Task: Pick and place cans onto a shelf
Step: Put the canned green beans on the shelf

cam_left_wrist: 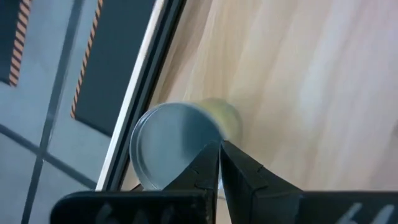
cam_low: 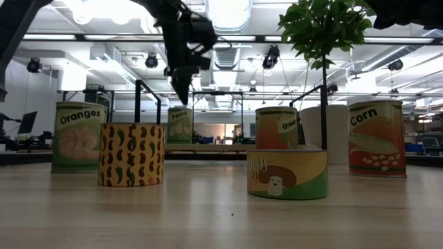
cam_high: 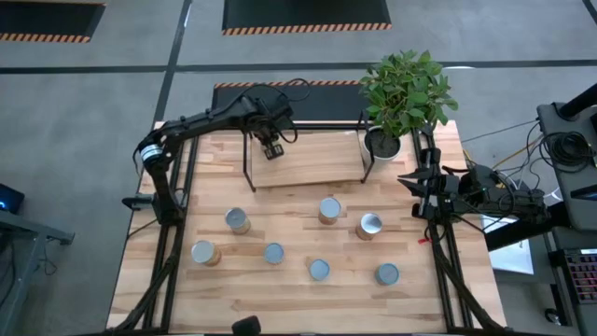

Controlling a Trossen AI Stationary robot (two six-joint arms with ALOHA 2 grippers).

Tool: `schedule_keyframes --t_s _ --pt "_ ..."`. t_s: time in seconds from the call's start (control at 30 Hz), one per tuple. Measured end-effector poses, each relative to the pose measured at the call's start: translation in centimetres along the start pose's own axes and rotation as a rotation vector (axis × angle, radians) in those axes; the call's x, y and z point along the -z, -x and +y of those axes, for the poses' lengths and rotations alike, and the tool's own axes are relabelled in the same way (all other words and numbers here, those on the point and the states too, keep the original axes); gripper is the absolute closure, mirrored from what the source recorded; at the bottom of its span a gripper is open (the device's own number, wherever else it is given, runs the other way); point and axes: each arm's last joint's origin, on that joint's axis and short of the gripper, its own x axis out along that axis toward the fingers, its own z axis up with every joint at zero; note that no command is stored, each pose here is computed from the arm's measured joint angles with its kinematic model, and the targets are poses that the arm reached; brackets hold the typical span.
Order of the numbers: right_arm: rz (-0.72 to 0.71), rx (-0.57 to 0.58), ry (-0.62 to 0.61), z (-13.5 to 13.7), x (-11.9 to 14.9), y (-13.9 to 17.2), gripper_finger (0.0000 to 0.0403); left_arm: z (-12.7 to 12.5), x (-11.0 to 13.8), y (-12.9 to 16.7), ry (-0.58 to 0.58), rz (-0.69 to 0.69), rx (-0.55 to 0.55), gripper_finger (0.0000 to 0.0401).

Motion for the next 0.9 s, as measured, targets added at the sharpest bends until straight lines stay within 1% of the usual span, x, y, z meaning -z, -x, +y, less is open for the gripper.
schedule_keyframes --t_s 0.1,0.2,0.3,0.4,0.47,0.53,0.67,0.77,0.9 --pt "0.0 0.0 0.0 0.0 0.0 0.0 0.038 -1.2 -0.3 2.0 0.01 -0.087 -0.001 0.0401" --pt "0.0 0.0 0.0 0.0 0.0 0.0 0.038 -3.5 -0.7 4.5 -0.008 -0.238 0.016 0.0401" --pt "0.0 0.0 0.0 0.0 0.0 0.0 0.038 -6.9 -1.4 7.0 -0.059 -0.444 0.053 0.0401" --pt "0.0 0.0 -0.014 0.0 0.0 0.0 0.038 -11.1 -1.1 8.9 -0.178 -0.619 0.1 0.0401" --pt "0.0 0.0 -0.03 0.0 0.0 0.0 0.038 -13.7 -0.3 9.9 -0.253 -0.705 0.13 0.0401" --pt "0.002 -0.001 -0.046 0.0 0.0 0.0 0.038 -15.8 0.7 10.7 -0.308 -0.776 0.142 0.0401" --pt "0.018 -0.007 -0.067 0.1 0.2 -0.4 0.038 -18.6 3.3 11.3 -0.401 -0.889 0.173 0.0401" --pt "0.027 -0.012 -0.099 0.1 0.4 -1.0 0.038 -19.7 5.5 11.5 -0.428 -0.976 0.202 0.0401" --pt "0.049 -0.033 -0.138 0.4 0.8 -2.2 0.038 -19.3 8.0 12.2 -0.41 -1.084 0.215 0.0401"
